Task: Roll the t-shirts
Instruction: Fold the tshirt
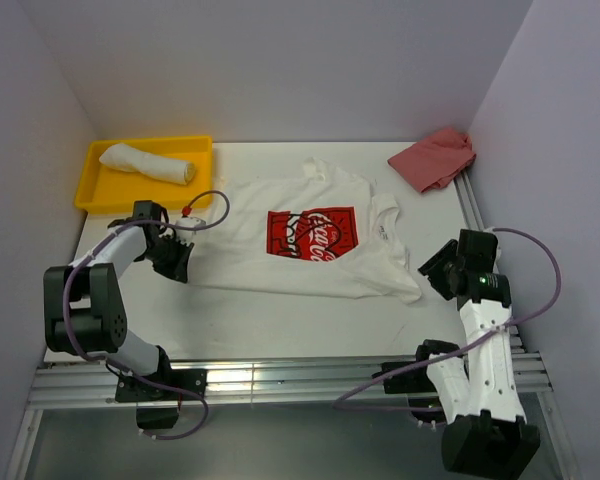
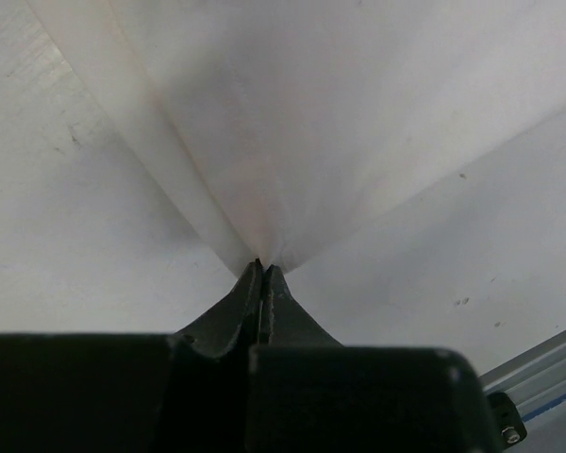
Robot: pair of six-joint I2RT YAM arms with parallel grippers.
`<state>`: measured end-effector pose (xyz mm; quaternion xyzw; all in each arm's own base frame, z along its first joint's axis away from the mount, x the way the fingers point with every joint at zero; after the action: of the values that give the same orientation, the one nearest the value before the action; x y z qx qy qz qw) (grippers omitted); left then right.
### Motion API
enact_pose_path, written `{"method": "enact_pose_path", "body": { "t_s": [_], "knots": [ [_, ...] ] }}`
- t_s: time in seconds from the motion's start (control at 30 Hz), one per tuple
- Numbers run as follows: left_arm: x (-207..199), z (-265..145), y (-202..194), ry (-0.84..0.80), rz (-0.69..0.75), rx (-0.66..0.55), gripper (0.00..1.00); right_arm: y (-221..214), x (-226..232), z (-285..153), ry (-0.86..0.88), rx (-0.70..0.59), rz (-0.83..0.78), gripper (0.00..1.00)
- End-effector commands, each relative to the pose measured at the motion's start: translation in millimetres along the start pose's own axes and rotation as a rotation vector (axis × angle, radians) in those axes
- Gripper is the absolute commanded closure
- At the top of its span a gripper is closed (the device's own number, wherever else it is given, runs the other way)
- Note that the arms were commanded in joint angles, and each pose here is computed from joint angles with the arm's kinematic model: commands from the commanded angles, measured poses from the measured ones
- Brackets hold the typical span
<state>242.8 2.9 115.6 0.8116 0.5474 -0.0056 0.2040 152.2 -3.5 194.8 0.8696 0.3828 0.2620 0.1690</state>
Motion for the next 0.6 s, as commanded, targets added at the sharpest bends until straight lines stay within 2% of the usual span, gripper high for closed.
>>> {"method": "enact_pose_path", "body": {
  "t_s": [0.0,0.17,0.3,0.37,0.43,0.47,0.53,0.57],
  "knots": [
    [-2.7,-12.1,-8.9,0.035,0.028,0.015,1.00,-4.4,-3.5,-18.9,-0.008,-0.046,0.030,0.43],
    [-5.7,-16.8,-18.2,0.052,0.037,0.034,1.00,-7.4,-1.8,-24.5,0.051,-0.069,0.011,0.41],
    [-6.5,-16.8,-24.8,0.064,0.036,0.052,1.00,-6.5,6.2,-6.1,0.101,-0.012,0.006,0.43],
    [-6.5,-16.4,-25.9,0.064,0.034,0.059,0.95,-0.6,14.1,0.3,0.126,-0.034,0.010,0.44],
    [-6.1,-16.5,-23.7,0.065,0.022,0.057,0.81,-1.6,26.7,8.3,0.111,0.000,-0.030,0.44],
    [-6.9,-17.7,-23.0,0.060,0.020,0.058,0.71,5.8,37.3,8.4,0.117,-0.027,-0.045,0.44],
    [-7.8,-23.8,-16.1,0.062,0.017,0.031,0.60,-0.1,57.1,20.8,0.114,0.042,-0.122,0.44],
    [-7.8,-26.4,-13.2,0.064,0.017,0.023,0.55,5.5,66.1,21.9,0.116,0.031,-0.137,0.44]
  ]
}}
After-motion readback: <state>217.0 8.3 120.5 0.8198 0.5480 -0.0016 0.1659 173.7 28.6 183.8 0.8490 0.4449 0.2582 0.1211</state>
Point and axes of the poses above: each gripper's point midway between its finger pads, its own z axis out along the fingers, its own x axis along the line the jaws close on, y = z × x, the point moved 9 cm from there along -z, back along the fingers, and after that the axes turned 8 degrees about -z, right-handed, at the moved point
